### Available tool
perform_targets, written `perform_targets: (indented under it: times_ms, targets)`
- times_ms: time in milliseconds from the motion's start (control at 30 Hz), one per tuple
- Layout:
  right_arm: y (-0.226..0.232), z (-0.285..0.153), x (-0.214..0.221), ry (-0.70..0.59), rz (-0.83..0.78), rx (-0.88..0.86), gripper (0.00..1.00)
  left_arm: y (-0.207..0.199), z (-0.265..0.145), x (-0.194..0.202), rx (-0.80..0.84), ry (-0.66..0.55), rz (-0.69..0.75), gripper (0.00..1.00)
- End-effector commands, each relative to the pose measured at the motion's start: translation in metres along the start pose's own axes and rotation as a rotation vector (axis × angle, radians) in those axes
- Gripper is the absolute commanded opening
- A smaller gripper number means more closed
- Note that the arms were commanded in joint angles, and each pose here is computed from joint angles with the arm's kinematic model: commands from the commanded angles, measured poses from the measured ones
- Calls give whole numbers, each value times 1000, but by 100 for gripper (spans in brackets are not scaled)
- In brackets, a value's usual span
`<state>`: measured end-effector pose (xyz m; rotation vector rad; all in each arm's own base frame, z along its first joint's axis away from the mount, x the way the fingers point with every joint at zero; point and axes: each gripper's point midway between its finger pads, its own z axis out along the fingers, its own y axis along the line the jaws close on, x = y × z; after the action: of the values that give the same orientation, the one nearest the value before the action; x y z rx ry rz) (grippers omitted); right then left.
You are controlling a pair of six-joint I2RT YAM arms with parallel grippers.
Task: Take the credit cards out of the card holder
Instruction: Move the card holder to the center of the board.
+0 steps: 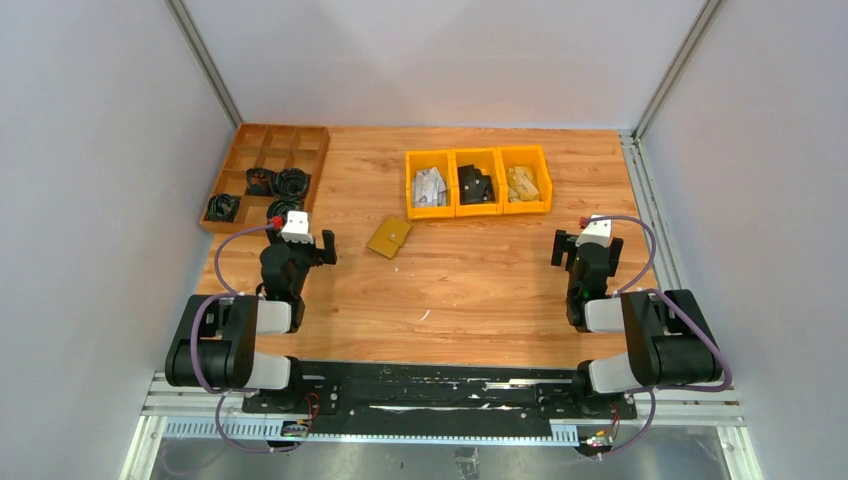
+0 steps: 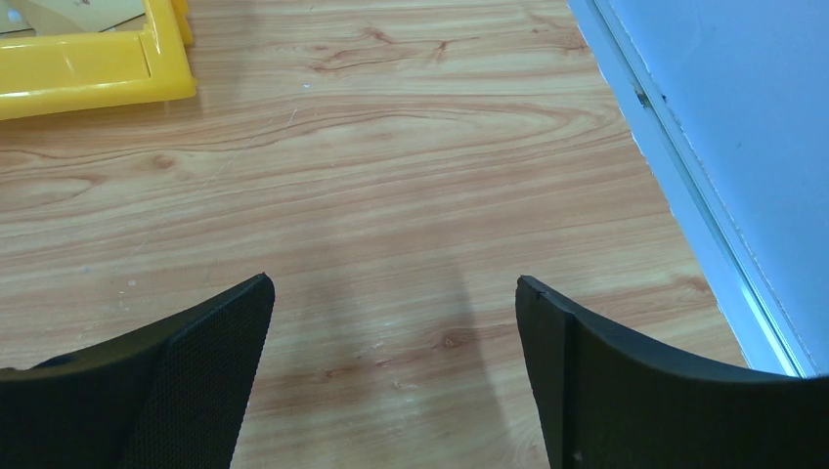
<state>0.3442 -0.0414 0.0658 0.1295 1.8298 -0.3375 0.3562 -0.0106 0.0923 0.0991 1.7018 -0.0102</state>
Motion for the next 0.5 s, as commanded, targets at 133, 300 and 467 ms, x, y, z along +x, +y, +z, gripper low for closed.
perform_targets:
  times_ms: [133, 300, 467]
  targets:
    - [-3, 1, -8, -29, 3, 4, 97, 5, 4, -11, -22, -32, 11, 100]
    - [-2, 2, -8, -26, 2, 3, 97, 4, 3, -11, -18, -36, 11, 100]
    - [-13, -5, -28, -44, -14, 83, 97, 12, 1, -22, -60, -41, -10, 100]
